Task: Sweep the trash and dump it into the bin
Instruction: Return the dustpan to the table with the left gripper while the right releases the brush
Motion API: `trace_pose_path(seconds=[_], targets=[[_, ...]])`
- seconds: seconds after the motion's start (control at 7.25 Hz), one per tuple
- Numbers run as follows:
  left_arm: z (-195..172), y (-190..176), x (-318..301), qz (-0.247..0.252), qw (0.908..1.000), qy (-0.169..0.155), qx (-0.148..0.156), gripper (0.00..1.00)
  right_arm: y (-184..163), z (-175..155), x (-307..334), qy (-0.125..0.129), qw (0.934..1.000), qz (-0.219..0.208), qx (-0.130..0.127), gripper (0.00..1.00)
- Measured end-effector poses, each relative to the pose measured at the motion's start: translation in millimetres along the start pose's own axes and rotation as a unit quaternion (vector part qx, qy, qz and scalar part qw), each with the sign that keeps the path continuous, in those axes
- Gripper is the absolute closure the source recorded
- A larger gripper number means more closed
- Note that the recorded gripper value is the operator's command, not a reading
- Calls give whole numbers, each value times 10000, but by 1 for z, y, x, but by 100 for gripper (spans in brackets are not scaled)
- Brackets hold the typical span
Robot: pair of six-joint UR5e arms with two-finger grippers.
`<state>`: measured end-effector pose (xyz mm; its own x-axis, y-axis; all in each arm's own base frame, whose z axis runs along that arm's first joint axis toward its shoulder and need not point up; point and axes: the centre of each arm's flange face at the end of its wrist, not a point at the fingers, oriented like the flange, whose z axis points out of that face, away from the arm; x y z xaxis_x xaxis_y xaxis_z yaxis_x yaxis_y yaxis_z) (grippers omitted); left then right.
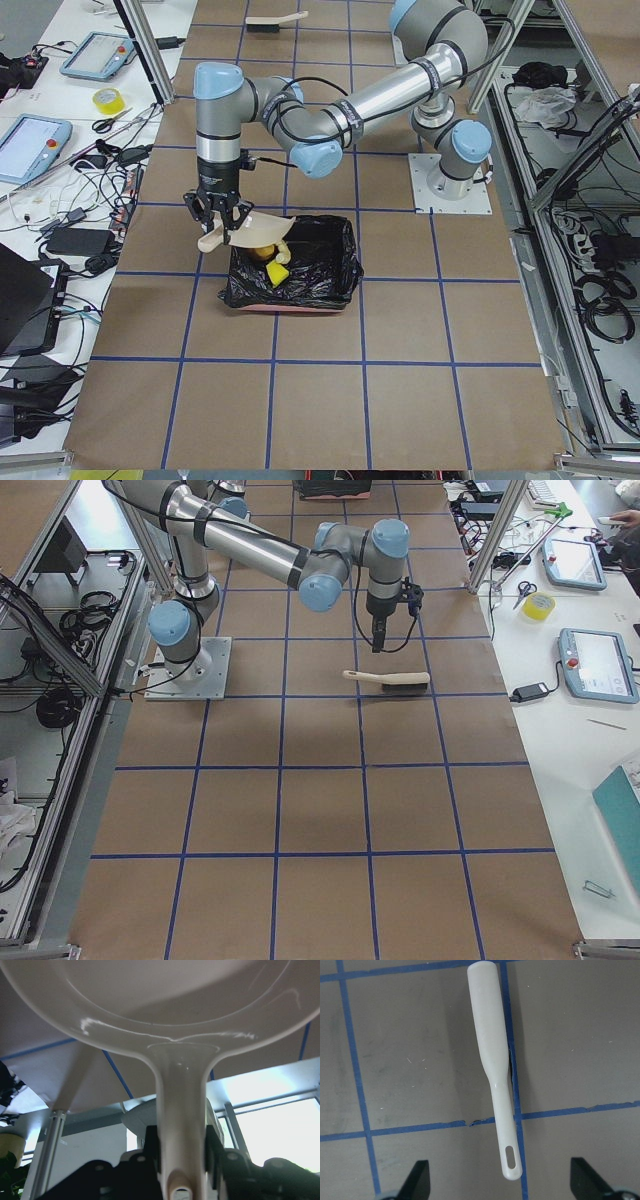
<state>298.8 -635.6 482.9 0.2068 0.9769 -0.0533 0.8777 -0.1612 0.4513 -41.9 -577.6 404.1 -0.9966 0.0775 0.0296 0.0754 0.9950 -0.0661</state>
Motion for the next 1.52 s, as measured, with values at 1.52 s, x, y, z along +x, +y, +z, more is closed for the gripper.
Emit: trace_pose_path(seconds=[1.52], targets=[[85,-335,-124,-197,9694,759,2327,100,44,-131,-143,-12,9966,178,800,0]])
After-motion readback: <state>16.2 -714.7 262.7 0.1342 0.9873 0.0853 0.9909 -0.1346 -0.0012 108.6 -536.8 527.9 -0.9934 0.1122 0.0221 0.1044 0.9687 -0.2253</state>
